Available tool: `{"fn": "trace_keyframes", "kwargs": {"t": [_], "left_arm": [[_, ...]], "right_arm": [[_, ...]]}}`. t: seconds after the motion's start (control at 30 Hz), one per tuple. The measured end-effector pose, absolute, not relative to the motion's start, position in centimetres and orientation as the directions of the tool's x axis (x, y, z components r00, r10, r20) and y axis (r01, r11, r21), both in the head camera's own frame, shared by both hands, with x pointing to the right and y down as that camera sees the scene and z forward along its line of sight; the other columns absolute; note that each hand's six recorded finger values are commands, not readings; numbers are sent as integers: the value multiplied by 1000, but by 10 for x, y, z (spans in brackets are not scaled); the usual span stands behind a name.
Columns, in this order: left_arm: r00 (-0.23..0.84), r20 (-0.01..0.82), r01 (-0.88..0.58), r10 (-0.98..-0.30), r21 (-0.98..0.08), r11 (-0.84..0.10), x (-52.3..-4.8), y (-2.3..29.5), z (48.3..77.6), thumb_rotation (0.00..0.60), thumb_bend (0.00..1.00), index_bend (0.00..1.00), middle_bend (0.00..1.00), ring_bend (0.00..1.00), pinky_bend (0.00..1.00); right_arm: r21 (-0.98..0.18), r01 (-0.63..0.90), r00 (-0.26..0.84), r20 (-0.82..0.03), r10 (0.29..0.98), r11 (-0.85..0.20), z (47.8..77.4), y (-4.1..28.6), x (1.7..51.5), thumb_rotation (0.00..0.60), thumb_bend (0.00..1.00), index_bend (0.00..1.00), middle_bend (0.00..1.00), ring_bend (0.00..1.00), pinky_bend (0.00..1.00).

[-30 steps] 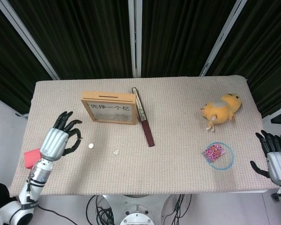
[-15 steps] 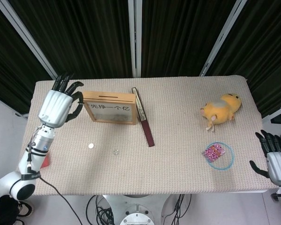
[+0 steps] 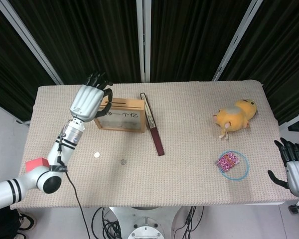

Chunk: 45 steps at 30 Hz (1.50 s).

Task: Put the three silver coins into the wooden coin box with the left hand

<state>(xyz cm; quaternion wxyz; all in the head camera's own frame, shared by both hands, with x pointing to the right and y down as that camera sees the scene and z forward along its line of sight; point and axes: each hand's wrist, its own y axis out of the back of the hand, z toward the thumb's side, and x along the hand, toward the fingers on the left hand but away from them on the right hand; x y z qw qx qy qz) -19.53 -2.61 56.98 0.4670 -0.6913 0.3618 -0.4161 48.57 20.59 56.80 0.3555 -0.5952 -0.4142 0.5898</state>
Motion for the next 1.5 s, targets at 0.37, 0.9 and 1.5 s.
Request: {"fn": "trace_keyframes", "kwargs": {"t": [0.37,0.9,1.5], "left_arm": [[348,290,-176,-892,-914,-366,-190,-31,592,600,422,611,252,28,0],[316,333,-189,-889,-896,-402,-191,-36,615,600,423,611,254,29,0],[312,357,-172,-881,-890,-422,-189,-37,622,600,362,226,236,29,0]], "right_arm": [[-914,73,-30,-402,915,-399,566,200,484,600,213,0,0,0,0],[-909,89,-34,-411,911,-407,565,198,488,600,214,0,0,0,0],[-907,85,-43,-417,908,-412,566,199,490,600,214,0,0,0,0]]}}
